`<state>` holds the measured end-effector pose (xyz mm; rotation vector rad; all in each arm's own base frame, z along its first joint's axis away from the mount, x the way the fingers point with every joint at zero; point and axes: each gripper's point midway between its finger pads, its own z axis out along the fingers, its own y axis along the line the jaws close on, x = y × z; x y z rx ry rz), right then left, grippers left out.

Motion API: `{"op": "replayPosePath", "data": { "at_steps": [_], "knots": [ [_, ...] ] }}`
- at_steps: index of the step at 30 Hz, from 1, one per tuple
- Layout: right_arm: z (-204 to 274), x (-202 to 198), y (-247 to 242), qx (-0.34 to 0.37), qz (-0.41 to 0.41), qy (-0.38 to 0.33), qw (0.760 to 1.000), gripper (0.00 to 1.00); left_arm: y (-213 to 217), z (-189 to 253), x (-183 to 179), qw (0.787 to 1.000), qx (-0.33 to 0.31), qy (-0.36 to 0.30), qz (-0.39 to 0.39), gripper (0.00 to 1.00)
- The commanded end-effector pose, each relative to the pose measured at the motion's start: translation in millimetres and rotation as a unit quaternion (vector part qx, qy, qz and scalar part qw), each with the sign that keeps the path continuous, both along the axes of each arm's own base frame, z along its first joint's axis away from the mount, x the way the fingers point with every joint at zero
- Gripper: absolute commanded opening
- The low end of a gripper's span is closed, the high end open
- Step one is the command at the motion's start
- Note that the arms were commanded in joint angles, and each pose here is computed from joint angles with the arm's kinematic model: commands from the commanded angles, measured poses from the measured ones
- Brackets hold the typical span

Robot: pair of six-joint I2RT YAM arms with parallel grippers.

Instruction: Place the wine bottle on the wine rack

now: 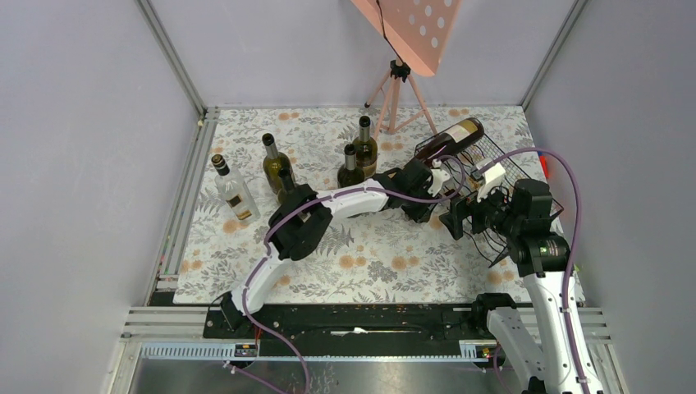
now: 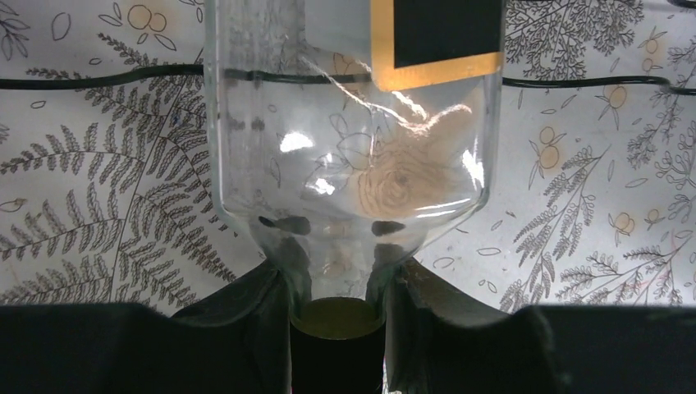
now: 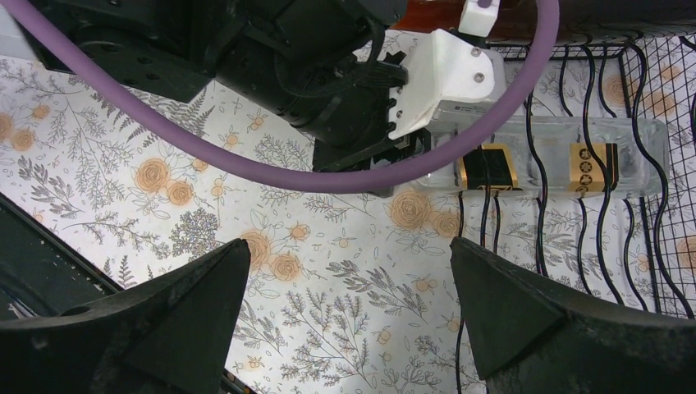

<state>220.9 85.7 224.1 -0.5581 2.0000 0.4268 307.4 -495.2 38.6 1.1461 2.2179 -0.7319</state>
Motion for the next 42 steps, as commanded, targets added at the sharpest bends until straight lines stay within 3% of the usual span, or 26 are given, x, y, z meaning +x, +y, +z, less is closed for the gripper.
{"op": "replayPosePath", "data": {
  "at_steps": [1,6,15,25,30,42],
  "knots": [
    [13.2,6.4,-1.7,0.003,-0.007,-0.029,1.000,1.00,-51.0,89.6,31.4,0.986,-0.137,-0.094,-0.021,0.02],
    [12.6,6.2,-1.9,0.002,-0.006,-0.029,1.000,1.00,-50.0,80.4,34.1,0.987,-0.127,-0.093,-0.014,0.16],
    [9.5,5.2,-0.3,0.003,0.000,-0.025,1.000,1.00,-45.9,79.1,42.1,0.988,-0.110,-0.105,0.000,0.52],
    [9.8,4.8,1.2,0.005,0.005,-0.025,1.000,1.00,-31.2,79.5,34.5,0.991,-0.090,-0.095,0.005,0.85],
    [9.7,4.6,1.4,0.005,0.007,-0.025,1.000,1.00,-18.5,77.1,18.7,0.994,-0.082,-0.074,0.001,0.91],
    [11.0,3.6,1.8,0.004,0.008,-0.029,1.000,0.99,11.2,87.1,-27.0,0.997,-0.059,-0.041,-0.011,0.96]
  ]
}}
